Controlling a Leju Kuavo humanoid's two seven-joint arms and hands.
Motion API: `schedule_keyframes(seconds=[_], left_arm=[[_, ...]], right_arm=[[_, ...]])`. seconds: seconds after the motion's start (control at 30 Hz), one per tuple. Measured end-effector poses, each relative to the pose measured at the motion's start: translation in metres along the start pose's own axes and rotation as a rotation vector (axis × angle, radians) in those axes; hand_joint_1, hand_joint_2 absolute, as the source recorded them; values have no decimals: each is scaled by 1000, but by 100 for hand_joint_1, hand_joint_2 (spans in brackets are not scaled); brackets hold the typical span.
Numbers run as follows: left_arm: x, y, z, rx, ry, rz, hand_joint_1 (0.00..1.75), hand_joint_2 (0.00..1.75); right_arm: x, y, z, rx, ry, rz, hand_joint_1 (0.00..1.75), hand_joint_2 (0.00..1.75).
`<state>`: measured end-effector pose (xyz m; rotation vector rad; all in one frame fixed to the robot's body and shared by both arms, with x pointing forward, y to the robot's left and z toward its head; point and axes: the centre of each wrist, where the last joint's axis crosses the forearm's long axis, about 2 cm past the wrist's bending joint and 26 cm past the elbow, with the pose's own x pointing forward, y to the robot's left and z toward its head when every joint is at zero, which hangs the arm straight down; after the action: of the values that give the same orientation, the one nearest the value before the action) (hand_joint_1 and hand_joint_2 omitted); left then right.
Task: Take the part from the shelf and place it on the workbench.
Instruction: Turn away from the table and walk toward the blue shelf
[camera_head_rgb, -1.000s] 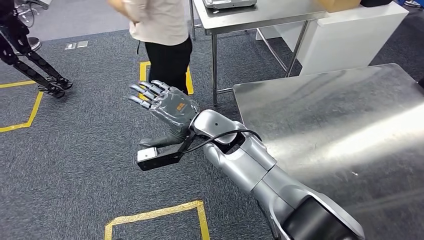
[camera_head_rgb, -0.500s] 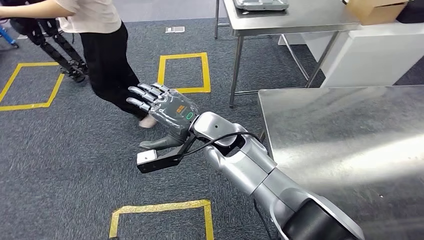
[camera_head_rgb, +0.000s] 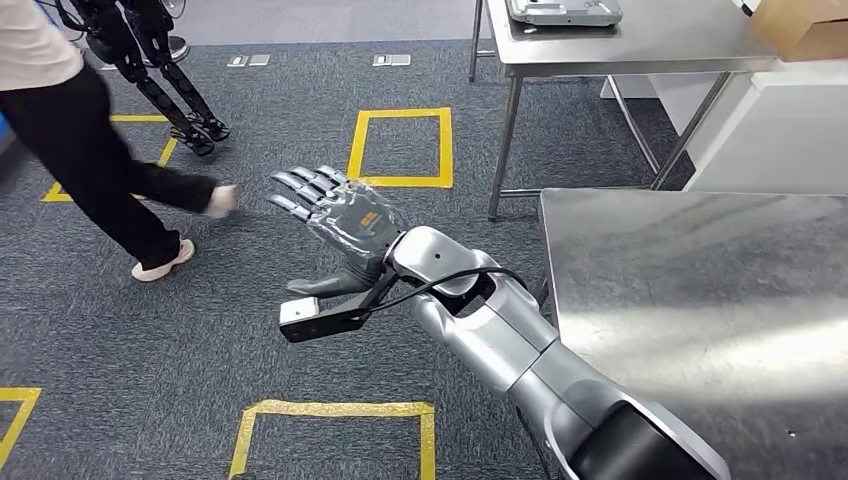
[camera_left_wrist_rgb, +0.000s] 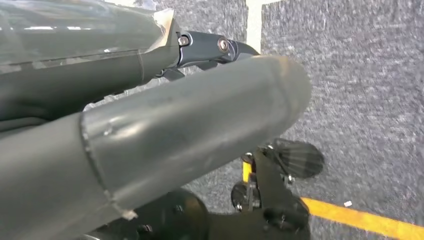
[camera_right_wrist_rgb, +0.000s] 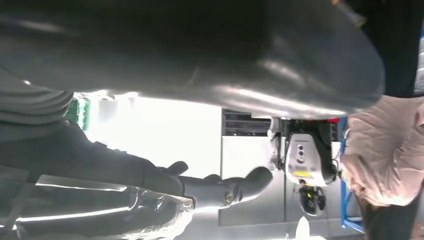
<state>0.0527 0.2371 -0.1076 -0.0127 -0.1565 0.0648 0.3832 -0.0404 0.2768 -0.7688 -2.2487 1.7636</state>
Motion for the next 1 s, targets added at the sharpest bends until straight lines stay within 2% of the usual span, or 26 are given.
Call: schedule_keyframes(seconds=[0.37, 0.67, 1.0], left_arm=[[1, 2, 0, 2, 23, -34, 0, 0], [0, 4, 0, 5, 23, -75, 0, 0], [0, 4, 0, -5, 31, -124, 0, 0]], right_arm=[[-7, 10, 13, 20, 23, 1, 0, 0], [-24, 31, 47, 69, 78, 1, 0, 0], [-34, 34, 60, 69, 113, 8, 0, 0]])
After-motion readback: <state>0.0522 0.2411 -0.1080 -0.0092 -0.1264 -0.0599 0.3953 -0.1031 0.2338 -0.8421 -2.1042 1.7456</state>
